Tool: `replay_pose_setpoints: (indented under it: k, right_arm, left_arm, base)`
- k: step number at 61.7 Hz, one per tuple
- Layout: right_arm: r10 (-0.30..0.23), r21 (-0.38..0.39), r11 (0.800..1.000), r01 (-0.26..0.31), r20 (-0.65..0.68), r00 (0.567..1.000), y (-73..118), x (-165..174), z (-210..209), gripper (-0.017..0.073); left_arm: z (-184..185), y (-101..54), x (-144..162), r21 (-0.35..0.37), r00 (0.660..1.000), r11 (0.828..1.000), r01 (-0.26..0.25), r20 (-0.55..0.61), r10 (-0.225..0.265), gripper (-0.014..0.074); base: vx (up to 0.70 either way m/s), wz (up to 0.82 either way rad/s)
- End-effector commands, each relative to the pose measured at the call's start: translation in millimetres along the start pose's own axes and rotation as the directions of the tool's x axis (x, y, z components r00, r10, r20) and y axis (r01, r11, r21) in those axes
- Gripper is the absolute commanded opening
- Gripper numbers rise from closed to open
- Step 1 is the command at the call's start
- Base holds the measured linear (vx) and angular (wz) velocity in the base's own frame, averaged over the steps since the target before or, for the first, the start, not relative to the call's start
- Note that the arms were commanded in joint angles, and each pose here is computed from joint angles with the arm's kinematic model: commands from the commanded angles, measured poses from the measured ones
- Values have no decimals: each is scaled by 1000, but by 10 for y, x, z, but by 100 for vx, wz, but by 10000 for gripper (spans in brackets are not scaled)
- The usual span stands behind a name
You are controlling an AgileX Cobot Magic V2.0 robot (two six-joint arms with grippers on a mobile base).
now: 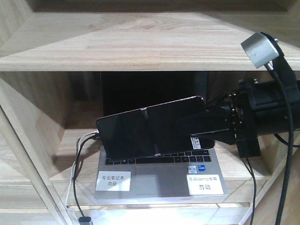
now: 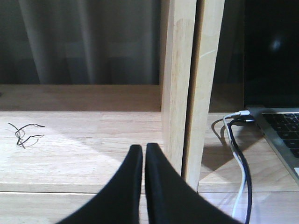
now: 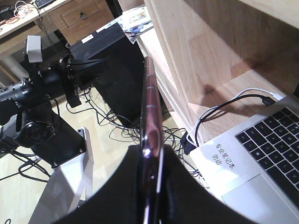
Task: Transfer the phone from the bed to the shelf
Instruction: 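Raise the right gripper with the phone above the upper shelf board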
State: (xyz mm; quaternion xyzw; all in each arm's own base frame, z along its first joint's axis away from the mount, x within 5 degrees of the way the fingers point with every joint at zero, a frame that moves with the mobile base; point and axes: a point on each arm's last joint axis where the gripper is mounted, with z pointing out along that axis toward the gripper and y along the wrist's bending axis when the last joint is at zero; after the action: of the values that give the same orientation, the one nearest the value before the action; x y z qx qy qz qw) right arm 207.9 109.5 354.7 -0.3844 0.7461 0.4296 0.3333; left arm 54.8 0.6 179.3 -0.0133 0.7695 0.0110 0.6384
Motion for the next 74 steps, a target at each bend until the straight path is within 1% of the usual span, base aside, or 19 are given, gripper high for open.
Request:
replay_pose_setpoints:
  k: [1, 7, 11, 17, 22, 37, 44, 47, 57, 60, 64, 68, 72, 74]
  right_arm:
    - [-19, -83, 996, 25, 79, 997, 184, -132, -78, -1]
    - [-17, -82, 996, 24, 92, 996, 185, -146, -80, -1]
    - [-29, -81, 996, 37, 99, 995, 189, -158, -85, -1]
    - [-28, -98, 994, 37, 94, 995, 204, -153, -85, -1]
    - [-20, -106, 994, 32, 114, 993, 234, -173, -100, -1]
    - [-71, -109, 989, 95, 207, 976, 496, -245, -242, -1]
    - [-94, -84, 989, 120, 267, 959, 610, -291, -318, -1]
    - [-106, -63, 990, 129, 292, 950, 640, -332, -351, -1]
    - [-155, -10, 986, 169, 347, 925, 767, -566, -492, -1]
    - [-158, 8, 986, 166, 361, 919, 784, -642, -528, -1]
    - [-176, 38, 984, 175, 375, 910, 796, -751, -574, -1]
    - [-191, 73, 982, 177, 387, 902, 773, -859, -604, -1]
    - [-215, 100, 977, 191, 392, 895, 750, -959, -627, -1]
    - [-215, 108, 976, 187, 393, 894, 714, -1005, -624, -1]
  left_arm:
    - [-3, 5, -58, -2, 997, 1000, 12, 74, -12, 1]
    - [-3, 5, -58, -2, 997, 1000, 12, 74, -12, 1]
    - [-3, 5, -58, -2, 997, 1000, 12, 74, -12, 1]
    - [-3, 5, -58, -2, 997, 1000, 12, 74, -12, 1]
    - [-3, 5, -58, -2, 997, 1000, 12, 74, -12, 1]
    - [-3, 5, -58, -2, 997, 1000, 12, 74, -12, 1]
    - [-3, 5, -58, -2, 997, 1000, 12, 74, -12, 1]
    - [-3, 5, -58, -2, 997, 1000, 12, 74, -12, 1]
    - [-3, 5, -58, -2, 997, 1000, 12, 74, -12, 1]
    - [-3, 5, -58, -2, 997, 1000, 12, 74, -12, 1]
    - [-3, 5, -58, -2, 997, 1000, 12, 74, -12, 1]
    - [-3, 5, -58, -2, 997, 1000, 12, 74, -12, 1]
    - [-3, 5, -58, -2, 997, 1000, 12, 74, -12, 1]
    - [-3, 5, -58, -2, 997, 1000, 12, 74, -12, 1]
  base:
    - [0, 0]
    - [0, 0]
    - [0, 0]
    - [0, 0]
    - [0, 0]
    - [0, 0]
    - [0, 0]
    - [0, 0]
    - [0, 0]
    - [0, 0]
    - [0, 0]
    - [0, 0]
    - [0, 0]
    - [0, 0]
